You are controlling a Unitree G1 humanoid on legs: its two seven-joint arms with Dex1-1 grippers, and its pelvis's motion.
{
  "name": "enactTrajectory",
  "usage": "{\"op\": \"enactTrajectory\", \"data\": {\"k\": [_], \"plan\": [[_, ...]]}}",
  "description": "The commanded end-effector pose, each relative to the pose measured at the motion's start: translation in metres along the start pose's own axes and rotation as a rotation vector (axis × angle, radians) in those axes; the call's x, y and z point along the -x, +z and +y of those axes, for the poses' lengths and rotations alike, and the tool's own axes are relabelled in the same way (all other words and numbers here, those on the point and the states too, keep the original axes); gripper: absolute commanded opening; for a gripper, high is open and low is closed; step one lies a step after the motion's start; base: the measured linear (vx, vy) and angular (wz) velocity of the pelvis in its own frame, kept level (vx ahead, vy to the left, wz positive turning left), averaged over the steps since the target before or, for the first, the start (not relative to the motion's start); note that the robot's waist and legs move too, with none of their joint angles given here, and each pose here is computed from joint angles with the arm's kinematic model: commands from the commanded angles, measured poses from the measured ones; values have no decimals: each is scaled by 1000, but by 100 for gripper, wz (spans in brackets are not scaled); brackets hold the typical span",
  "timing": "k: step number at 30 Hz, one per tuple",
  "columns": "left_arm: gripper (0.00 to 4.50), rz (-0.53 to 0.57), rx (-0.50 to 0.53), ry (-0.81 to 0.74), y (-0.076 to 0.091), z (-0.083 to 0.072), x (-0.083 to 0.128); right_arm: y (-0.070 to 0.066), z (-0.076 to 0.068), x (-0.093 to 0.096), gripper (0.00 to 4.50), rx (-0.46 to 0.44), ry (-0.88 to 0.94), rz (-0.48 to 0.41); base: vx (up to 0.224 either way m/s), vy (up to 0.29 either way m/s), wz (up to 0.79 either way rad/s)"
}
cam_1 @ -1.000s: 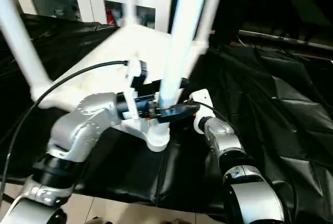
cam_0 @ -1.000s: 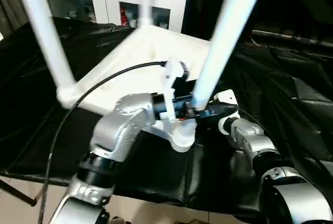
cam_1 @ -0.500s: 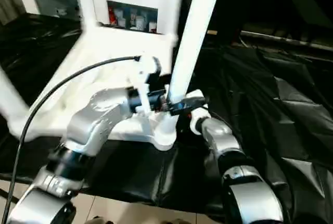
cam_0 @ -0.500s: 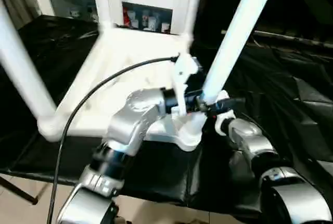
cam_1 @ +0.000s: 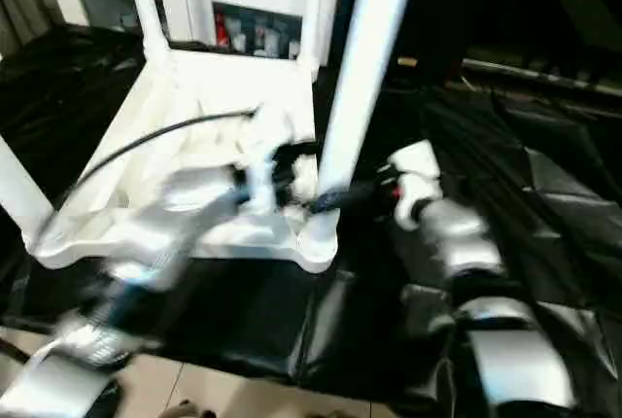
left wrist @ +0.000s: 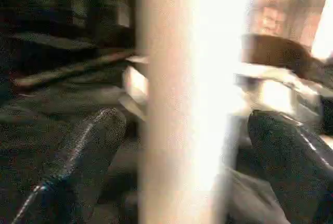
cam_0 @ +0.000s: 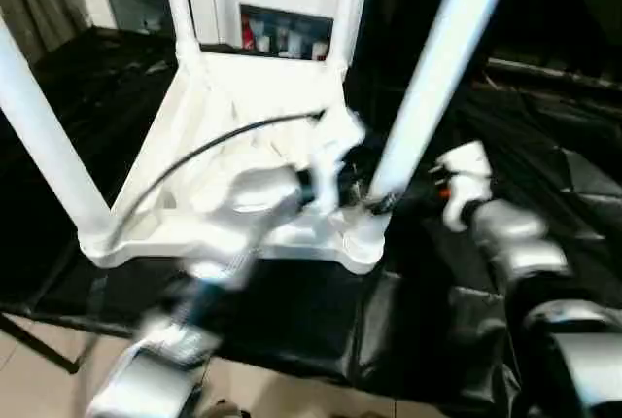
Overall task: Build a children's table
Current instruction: Rotate table base
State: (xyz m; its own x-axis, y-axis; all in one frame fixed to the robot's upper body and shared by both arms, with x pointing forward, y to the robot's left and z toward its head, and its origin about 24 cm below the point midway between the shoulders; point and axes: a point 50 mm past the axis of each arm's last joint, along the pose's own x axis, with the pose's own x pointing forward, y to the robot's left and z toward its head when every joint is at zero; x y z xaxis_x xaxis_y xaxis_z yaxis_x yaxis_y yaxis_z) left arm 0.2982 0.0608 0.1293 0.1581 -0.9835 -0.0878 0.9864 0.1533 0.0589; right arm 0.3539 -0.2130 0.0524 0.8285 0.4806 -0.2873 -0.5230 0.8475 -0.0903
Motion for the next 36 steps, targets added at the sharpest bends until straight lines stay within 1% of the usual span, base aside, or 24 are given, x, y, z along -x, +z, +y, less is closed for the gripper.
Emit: {"op": "enactTrajectory", "data": {"k": [1, 2, 3, 4, 5, 7, 9, 12, 14, 15, 17, 19, 20, 23, 26, 27, 31, 32, 34, 35, 36], "plan": [[447, 67, 23, -102, -9, -9, 4, -4, -3, 8, 448, 44, 39, 24, 0, 0, 0], [447, 130, 27, -120, -16, -9, 14, -5, -4, 12, 448, 66, 72, 33, 0, 0, 0], [447, 142, 28, -123, -18, -9, 16, -5, -4, 13, 448, 70, 79, 34, 0, 0, 0], [447, 194, 1, -98, -24, -5, 23, -5, -3, 15, 448, 89, 114, 42, 0, 0, 0], [430, 235, -21, -76, -28, 0, 27, -5, -2, 17, 448, 104, 141, 48, 0, 0, 0], [411, 353, -70, 1, -41, 13, 37, -7, 2, 20, 448, 137, 205, 77, 0, 0, 0], [408, 411, -100, 42, -46, 22, 42, -9, 6, 23, 448, 162, 254, 105, 0, 0, 0], [371, 417, -78, 6, -46, 26, 44, -11, 11, 26, 448, 207, 315, 137, 0, 0, 0], [367, 418, -67, -20, -46, 26, 43, -12, 12, 27, 448, 216, 326, 143, 0, 0, 0], [353, 446, -66, -61, -48, 26, 43, -12, 12, 29, 448, 226, 331, 153, 0, 0, 0], [324, 467, -68, -89, -50, 26, 43, -13, 12, 30, 448, 235, 332, 160, 0, 0, 0], [324, 489, -65, -121, -52, 25, 43, -14, 11, 32, 448, 243, 325, 168, 0, 0, 0], [317, 490, -62, -134, -54, 26, 42, -14, 10, 34, 448, 245, 323, 171, 0, 0, 0], [282, 491, -56, -148, -56, 26, 42, -14, 10, 35, 448, 246, 322, 176, 0, 0, 0], [277, 496, -59, -147, -59, 26, 41, -14, 12, 36, 448, 250, 329, 180, 0, 0, 0], [246, 496, -61, -135, -60, 27, 41, -15, 13, 36, 448, 253, 335, 183, 0, 0, 0], [230, 517, -67, -122, -63, 30, 42, -14, 15, 37, 448, 255, 351, 183, 0, 0, 0], [203, 523, -65, -121, -64, 30, 42, -14, 16, 37, 448, 257, 355, 182, 0, 0, 0], [191, 532, -52, -128, -67, 31, 44, -14, 17, 37, 448, 257, 360, 178, 0, 0, 0], [176, 533, -48, -131, -67, 31, 44, -14, 17, 37, 448, 257, 363, 178, 0, 0, 0], [176, 537, -47, -133, -68, 31, 45, -14, 18, 38, 448, 257, 365, 178, 0, 0, 0]]}}
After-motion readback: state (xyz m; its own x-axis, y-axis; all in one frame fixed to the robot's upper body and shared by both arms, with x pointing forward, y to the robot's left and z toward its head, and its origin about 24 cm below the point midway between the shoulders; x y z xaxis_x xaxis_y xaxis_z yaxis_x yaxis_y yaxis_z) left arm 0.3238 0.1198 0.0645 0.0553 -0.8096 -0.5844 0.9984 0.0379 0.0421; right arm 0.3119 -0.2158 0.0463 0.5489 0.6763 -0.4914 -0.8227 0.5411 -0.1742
